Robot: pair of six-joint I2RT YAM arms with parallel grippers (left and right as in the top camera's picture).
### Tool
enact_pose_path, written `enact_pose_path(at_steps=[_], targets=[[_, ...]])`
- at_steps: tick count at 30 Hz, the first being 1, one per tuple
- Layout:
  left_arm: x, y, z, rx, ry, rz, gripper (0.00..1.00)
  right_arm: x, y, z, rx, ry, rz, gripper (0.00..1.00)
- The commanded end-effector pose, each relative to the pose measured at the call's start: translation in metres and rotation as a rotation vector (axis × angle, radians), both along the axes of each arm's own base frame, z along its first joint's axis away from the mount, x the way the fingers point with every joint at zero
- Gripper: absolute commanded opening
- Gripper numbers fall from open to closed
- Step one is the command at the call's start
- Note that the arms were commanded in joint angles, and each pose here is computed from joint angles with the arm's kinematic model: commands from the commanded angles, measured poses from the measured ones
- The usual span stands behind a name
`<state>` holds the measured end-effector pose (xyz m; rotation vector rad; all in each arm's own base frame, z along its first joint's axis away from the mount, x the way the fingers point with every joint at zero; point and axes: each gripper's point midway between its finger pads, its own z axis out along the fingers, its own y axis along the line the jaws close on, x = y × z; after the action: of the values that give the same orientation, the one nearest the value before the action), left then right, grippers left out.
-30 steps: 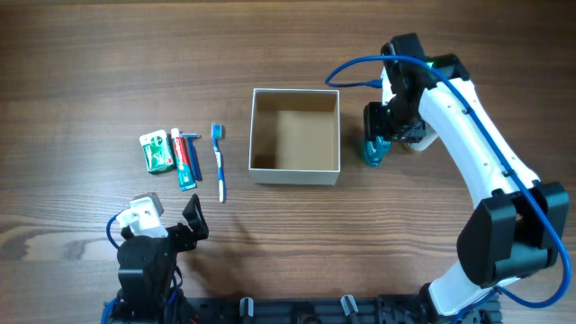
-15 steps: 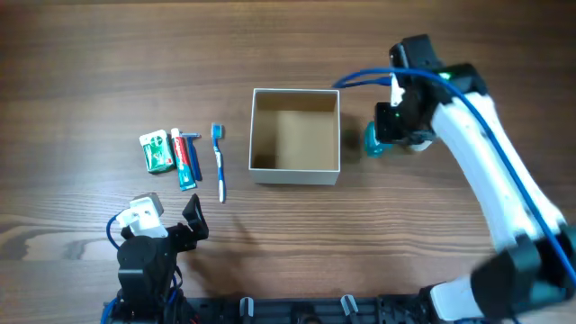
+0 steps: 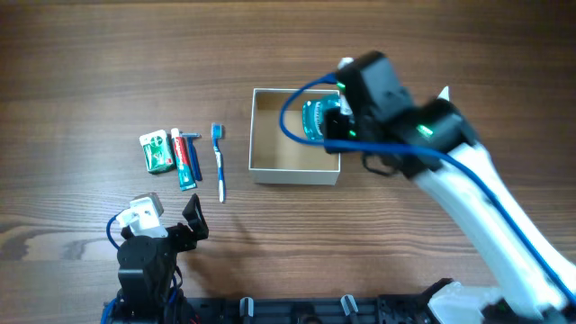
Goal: Pack container
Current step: 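Carry the bottle over the box and release it inside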
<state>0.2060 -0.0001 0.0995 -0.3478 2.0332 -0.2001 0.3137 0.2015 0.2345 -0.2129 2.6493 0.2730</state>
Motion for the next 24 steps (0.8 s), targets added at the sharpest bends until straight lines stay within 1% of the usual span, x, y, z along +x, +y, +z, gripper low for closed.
enact_pose_path(at_steps=[1,2,5,8,12,13,14,16,17,18,24], targets=[[-0.001,-0.002,-0.005,-0.001,0.008,-0.013,1.0,0.034,0.003,-0.048,-0.075,0.048,-0.086,0.04],[-0.001,-0.002,-0.005,-0.001,0.008,-0.013,1.0,0.04,0.006,-0.067,-0.099,0.081,-0.087,0.04],[-0.001,-0.002,-0.005,-0.001,0.008,-0.013,1.0,0.053,0.007,-0.101,-0.132,0.129,-0.104,0.04],[-0.001,-0.002,-0.005,-0.001,0.008,-0.013,1.0,0.065,0.0,-0.115,-0.126,0.144,-0.14,0.05],[-0.001,-0.002,-0.005,-0.001,0.008,-0.013,1.0,0.075,-0.013,-0.116,-0.112,0.145,-0.195,0.05],[-0.001,-0.002,-0.005,-0.001,0.008,-0.013,1.0,0.076,-0.015,-0.116,-0.105,0.148,-0.198,0.11],[-0.001,-0.002,-0.005,-0.001,0.008,-0.013,1.0,0.076,-0.014,-0.117,-0.096,0.154,-0.191,0.36],[-0.001,-0.002,-0.005,-0.001,0.008,-0.013,1.0,0.075,-0.009,-0.116,-0.093,0.154,-0.135,0.4],[-0.001,-0.002,-0.005,-0.001,0.008,-0.013,1.0,0.074,-0.008,-0.117,-0.101,0.153,-0.109,0.54],[-0.001,-0.002,-0.005,-0.001,0.008,-0.013,1.0,0.073,-0.009,-0.117,-0.107,0.155,-0.107,0.62],[-0.001,-0.002,-0.005,-0.001,0.008,-0.013,1.0,0.068,-0.012,-0.113,-0.117,0.162,-0.11,0.75]])
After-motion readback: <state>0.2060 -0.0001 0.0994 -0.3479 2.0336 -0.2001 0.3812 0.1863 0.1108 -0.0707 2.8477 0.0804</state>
